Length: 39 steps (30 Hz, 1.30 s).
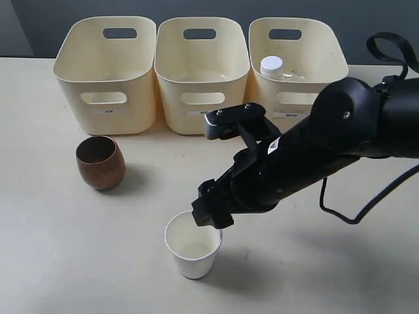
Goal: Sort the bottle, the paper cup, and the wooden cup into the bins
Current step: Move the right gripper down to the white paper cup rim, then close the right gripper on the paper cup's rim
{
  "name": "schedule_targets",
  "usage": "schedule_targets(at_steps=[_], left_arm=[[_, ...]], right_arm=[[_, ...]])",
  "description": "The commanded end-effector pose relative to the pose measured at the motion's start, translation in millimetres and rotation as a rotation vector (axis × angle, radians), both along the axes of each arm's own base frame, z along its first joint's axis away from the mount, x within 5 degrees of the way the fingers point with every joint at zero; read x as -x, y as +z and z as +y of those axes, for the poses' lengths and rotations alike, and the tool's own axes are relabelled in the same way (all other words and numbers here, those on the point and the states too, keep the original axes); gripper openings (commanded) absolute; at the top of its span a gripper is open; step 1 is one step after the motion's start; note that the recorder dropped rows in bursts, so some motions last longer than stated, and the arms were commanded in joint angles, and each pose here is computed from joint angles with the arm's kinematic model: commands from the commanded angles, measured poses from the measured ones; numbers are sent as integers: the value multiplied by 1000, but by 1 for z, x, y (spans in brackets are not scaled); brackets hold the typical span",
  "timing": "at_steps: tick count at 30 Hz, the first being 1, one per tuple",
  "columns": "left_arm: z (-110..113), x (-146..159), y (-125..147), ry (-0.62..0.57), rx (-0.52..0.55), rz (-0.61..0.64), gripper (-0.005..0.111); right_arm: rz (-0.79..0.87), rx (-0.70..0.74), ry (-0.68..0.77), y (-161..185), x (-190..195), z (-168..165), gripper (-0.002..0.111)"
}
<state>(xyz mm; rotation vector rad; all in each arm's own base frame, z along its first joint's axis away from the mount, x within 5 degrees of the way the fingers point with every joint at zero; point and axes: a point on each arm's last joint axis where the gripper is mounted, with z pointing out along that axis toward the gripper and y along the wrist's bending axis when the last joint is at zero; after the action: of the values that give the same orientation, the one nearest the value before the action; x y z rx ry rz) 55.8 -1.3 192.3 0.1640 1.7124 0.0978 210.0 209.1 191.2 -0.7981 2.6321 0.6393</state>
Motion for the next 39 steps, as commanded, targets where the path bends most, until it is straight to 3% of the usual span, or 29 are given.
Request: schedule_targets(at_steps=[1, 39], left_arm=[[0, 0, 0, -3, 3, -4, 0], [0, 0, 0, -3, 3, -4, 0]], right_arm=[[-7, 2, -1, 0, 1, -1, 74], [46, -23, -71, -10, 5, -3, 74]])
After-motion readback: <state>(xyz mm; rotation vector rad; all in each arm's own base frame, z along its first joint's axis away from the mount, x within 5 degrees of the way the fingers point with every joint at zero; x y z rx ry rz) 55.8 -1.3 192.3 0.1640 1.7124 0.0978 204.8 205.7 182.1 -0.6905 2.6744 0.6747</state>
